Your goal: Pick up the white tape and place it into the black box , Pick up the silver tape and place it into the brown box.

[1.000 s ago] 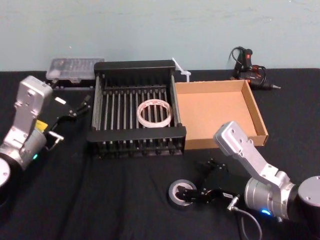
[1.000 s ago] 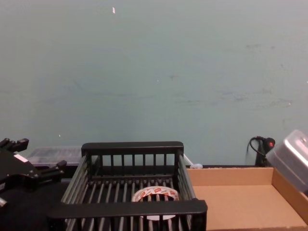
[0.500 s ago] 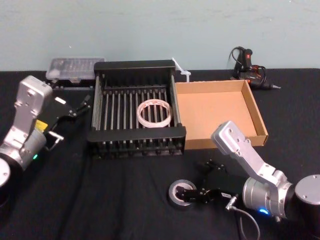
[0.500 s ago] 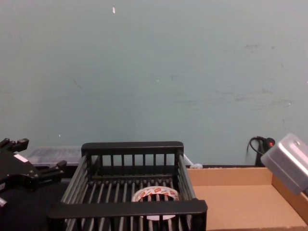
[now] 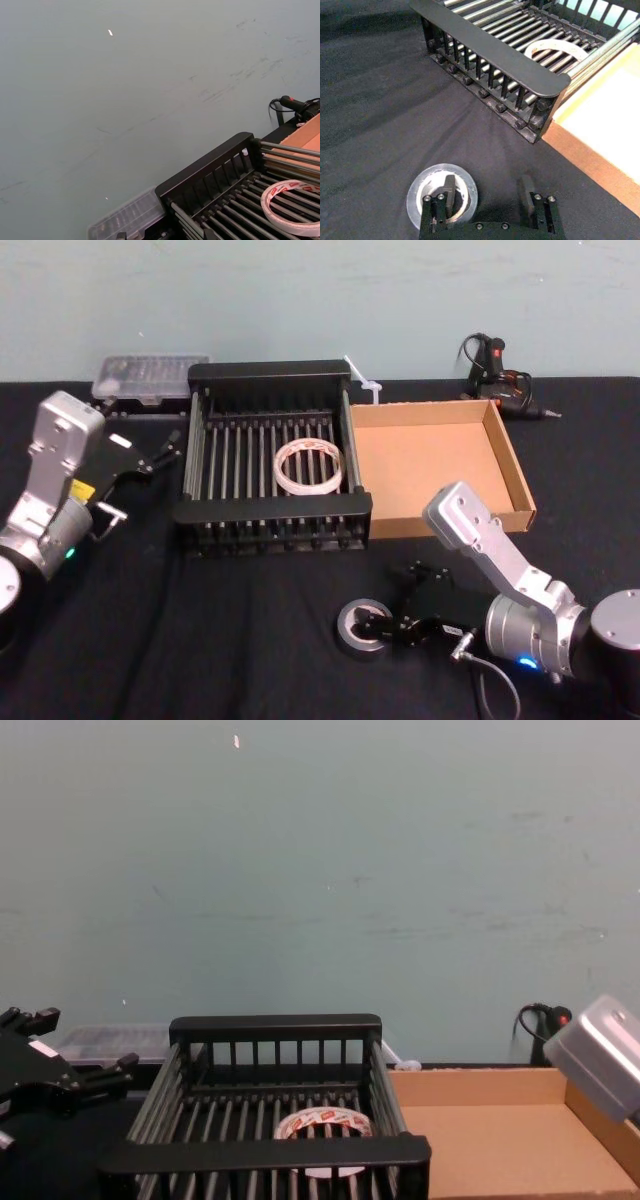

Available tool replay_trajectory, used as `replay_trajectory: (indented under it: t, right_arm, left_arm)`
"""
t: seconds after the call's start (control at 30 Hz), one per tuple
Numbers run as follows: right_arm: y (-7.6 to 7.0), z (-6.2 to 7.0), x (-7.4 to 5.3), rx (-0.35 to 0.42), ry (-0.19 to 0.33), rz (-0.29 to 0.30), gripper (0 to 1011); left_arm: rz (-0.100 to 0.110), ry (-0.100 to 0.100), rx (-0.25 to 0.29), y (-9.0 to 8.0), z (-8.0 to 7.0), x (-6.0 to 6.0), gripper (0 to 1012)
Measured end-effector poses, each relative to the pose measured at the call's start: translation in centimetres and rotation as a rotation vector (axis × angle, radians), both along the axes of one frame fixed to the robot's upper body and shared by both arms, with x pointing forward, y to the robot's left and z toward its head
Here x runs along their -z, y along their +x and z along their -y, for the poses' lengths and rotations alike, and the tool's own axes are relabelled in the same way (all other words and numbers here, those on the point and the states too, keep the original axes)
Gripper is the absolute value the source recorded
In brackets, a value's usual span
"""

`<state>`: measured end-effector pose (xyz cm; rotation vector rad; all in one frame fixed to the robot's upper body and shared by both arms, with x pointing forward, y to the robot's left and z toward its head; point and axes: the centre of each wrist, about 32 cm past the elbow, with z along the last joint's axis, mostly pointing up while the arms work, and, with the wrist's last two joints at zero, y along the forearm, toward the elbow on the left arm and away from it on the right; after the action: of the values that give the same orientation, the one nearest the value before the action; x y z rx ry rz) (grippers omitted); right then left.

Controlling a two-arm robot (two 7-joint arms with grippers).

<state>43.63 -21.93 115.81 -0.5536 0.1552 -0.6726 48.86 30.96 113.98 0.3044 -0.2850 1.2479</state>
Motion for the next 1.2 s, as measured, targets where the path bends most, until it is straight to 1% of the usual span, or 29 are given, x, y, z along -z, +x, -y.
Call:
replay_trajectory:
  t: [0.03,0.07,0.1,0.17,0.2,0.23,0.27,0.3,0.37,0.4,0.5,0.57,0.6,0.67,0.77,1.2]
  right_arm:
    - [0.0,0.0,0.0,0.0,0.0,0.0,840]
    - [-0.01,0.0,0.0,0.0,0.0,0.0,788]
    - [-0.01,0.0,0.0,0.0,0.0,0.0,788]
    - [-0.01,0.0,0.0,0.0,0.0,0.0,732]
    - [-0.02,0.0,0.0,0.0,0.0,0.001,678]
    - [-0.02,0.0,0.0,0.0,0.0,0.001,654]
    - [-0.02,0.01,0.0,0.0,0.0,0.001,594]
    - [-0.02,0.01,0.0,0.0,0.0,0.001,594]
    - [-0.03,0.01,-0.01,0.0,0.0,0.001,533]
    - [-0.03,0.01,-0.01,0.0,0.0,0.001,474]
    - [-0.03,0.01,-0.02,0.0,0.001,0.002,416]
    - [-0.03,0.01,-0.02,0.0,0.001,0.002,329]
    - [-0.03,0.01,-0.02,0.0,0.001,0.002,309]
    - [-0.03,0.01,-0.02,0.0,0.001,0.002,228]
    - [-0.03,0.01,-0.02,0.0,0.001,0.002,161]
    - [-0.08,0.0,0.05,-0.011,0.009,0.013,151]
  left_arm:
    - [0.0,0.0,0.0,0.0,0.0,0.0,1001]
    - [0.0,0.0,0.0,0.0,0.0,0.0,1001]
    - [0.0,0.0,0.0,0.0,0.0,0.0,1001]
    - [0.0,0.0,0.0,0.0,0.0,0.0,1002]
    - [0.0,0.0,0.0,0.0,0.0,0.0,1001]
    - [0.0,0.0,0.0,0.0,0.0,0.0,1001]
    - [0.0,0.0,0.0,0.0,0.0,0.0,1001]
    - [0.0,0.0,0.0,0.0,0.0,0.0,1001]
    - [0.0,0.0,0.0,0.0,0.0,0.0,1001]
    - [0.0,0.0,0.0,0.0,0.0,0.0,1001]
    - [0.0,0.0,0.0,0.0,0.0,0.0,1001]
    - [0.0,0.0,0.0,0.0,0.0,0.0,1001]
    - [0.0,0.0,0.0,0.0,0.0,0.0,1001]
    - [0.0,0.0,0.0,0.0,0.0,0.0,1002]
    - [0.0,0.0,0.0,0.0,0.0,0.0,1001]
    - [0.0,0.0,0.0,0.0,0.0,0.0,1001]
